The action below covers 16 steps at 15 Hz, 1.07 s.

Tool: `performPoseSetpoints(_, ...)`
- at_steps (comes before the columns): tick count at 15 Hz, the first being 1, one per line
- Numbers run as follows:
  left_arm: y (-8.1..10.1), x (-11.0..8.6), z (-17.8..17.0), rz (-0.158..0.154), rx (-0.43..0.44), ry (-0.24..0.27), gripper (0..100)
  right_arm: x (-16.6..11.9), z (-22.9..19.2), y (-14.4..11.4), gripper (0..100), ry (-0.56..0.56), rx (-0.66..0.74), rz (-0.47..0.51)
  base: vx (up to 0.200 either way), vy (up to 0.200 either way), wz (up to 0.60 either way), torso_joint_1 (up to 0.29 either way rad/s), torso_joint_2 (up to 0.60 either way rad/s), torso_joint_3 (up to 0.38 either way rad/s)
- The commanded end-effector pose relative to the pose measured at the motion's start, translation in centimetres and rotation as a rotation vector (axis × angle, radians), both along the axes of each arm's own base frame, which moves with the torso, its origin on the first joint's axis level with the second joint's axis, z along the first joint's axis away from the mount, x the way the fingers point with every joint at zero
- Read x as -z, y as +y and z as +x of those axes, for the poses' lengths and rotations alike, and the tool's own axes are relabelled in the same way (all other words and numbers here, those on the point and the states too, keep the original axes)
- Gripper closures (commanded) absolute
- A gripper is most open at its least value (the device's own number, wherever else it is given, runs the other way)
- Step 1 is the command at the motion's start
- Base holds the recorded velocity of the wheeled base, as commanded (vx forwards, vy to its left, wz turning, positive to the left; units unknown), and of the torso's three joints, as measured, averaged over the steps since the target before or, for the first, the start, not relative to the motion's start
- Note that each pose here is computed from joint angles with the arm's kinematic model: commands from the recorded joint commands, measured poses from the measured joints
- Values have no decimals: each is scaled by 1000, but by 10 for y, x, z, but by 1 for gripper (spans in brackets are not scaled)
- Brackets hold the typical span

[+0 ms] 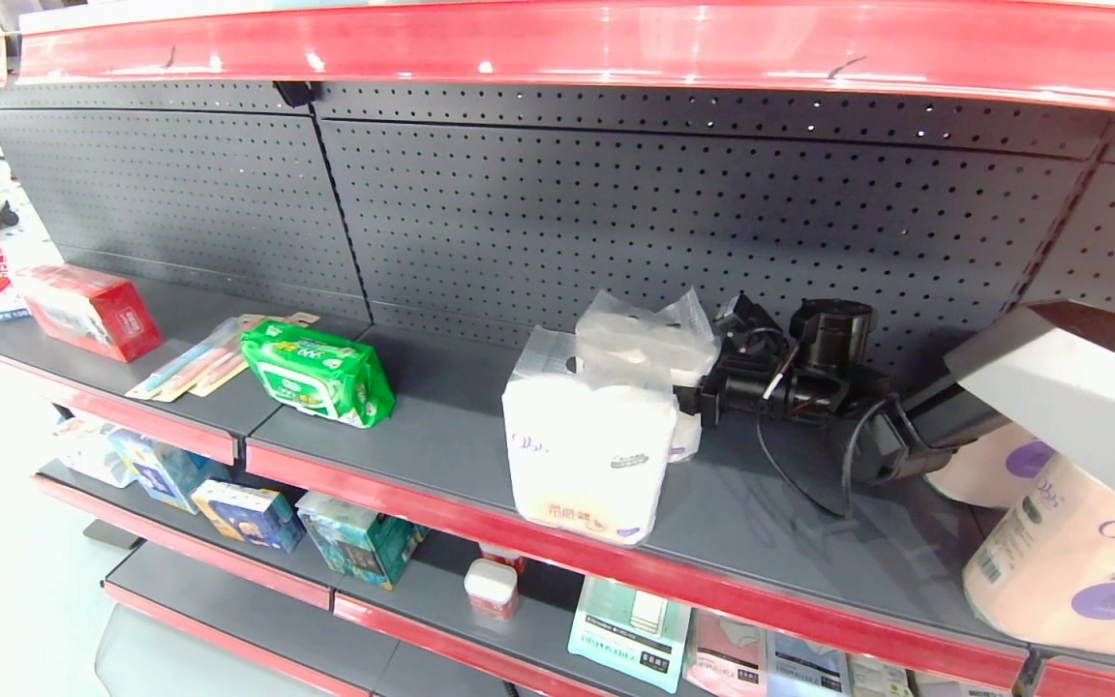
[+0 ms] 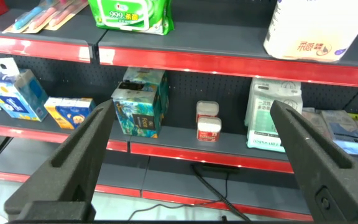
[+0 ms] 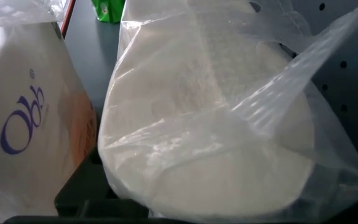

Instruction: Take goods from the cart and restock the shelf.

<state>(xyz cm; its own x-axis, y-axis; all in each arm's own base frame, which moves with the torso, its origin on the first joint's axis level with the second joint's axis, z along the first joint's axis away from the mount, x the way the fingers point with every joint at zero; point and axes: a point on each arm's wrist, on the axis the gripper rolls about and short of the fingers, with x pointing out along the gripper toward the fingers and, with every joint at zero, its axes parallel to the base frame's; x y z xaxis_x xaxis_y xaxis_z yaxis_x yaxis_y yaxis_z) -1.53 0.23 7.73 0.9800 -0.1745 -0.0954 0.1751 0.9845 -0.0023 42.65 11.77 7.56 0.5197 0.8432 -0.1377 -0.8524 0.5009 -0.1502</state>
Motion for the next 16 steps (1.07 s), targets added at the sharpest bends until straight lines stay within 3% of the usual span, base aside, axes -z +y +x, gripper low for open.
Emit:
performPoseSetpoints(1,0,0,0,0,0,1,0,0,0,0,100,-1,0,-4,0,0,0,0,0,0)
performPoseSetpoints(2,0,0,0,0,0,1,0,0,0,0,100,0,1,-3,0,0,0,0,0,0)
performPoseSetpoints(3,0,0,0,0,0,1,0,0,0,0,0,0,-1,-3,0,0,0,0,0,0)
performPoseSetpoints(11,0,0,0,0,0,3,0,-20,-9,-4,0,-18,7,3,0,0,0,0,0,0)
performPoseSetpoints(16,0,0,0,0,0,1,0,-45,-30,-23,0,11,38,-8,0,0,0,0,0,0)
